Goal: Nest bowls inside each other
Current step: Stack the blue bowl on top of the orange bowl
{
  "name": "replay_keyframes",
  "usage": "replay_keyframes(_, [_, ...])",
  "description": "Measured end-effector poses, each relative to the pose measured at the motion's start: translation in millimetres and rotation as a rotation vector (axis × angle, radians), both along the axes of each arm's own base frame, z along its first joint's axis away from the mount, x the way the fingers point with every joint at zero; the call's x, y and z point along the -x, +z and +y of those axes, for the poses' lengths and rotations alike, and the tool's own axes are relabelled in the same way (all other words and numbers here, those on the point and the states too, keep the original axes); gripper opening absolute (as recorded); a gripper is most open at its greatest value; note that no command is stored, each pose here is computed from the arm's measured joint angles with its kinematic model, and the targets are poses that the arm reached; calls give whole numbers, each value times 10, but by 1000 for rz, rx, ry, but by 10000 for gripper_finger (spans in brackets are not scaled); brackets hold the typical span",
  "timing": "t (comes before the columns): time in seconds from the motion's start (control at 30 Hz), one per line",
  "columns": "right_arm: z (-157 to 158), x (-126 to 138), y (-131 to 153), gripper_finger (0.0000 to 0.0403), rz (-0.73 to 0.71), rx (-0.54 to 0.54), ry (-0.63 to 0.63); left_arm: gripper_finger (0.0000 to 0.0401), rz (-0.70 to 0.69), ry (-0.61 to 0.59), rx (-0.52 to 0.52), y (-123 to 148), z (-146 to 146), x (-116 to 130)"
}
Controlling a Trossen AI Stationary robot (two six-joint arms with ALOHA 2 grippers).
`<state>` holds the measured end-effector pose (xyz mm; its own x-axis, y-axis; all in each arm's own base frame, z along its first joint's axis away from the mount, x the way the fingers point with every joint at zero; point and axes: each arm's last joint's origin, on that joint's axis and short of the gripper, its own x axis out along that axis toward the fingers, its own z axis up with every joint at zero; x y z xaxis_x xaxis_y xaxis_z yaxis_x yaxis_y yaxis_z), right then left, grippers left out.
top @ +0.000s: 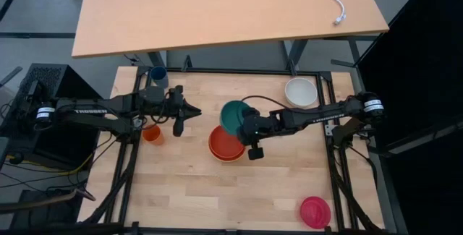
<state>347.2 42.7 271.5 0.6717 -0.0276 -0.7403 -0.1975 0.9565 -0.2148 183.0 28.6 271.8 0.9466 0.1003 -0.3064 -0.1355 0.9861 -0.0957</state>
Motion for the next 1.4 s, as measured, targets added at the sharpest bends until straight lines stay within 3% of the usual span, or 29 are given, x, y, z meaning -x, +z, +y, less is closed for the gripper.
replay_keyframes(0.23, [104, -13, -3, 0, 0, -40, 59, 42, -1, -1, -5, 1, 0, 0])
replay_keyframes(0.87, [206, -243, -445, 0, 89, -88, 106, 48, 1, 1, 3, -1, 0, 0])
replay_keyframes(1.03, [210, -249, -447, 2, 86, -95, 111, 54, 3, 2, 8, -3, 0, 0])
replay_keyframes(1.4, [215, -259, -439, 71, 73, -112, 111, 52, 8, 2, 9, -8, -1, 2])
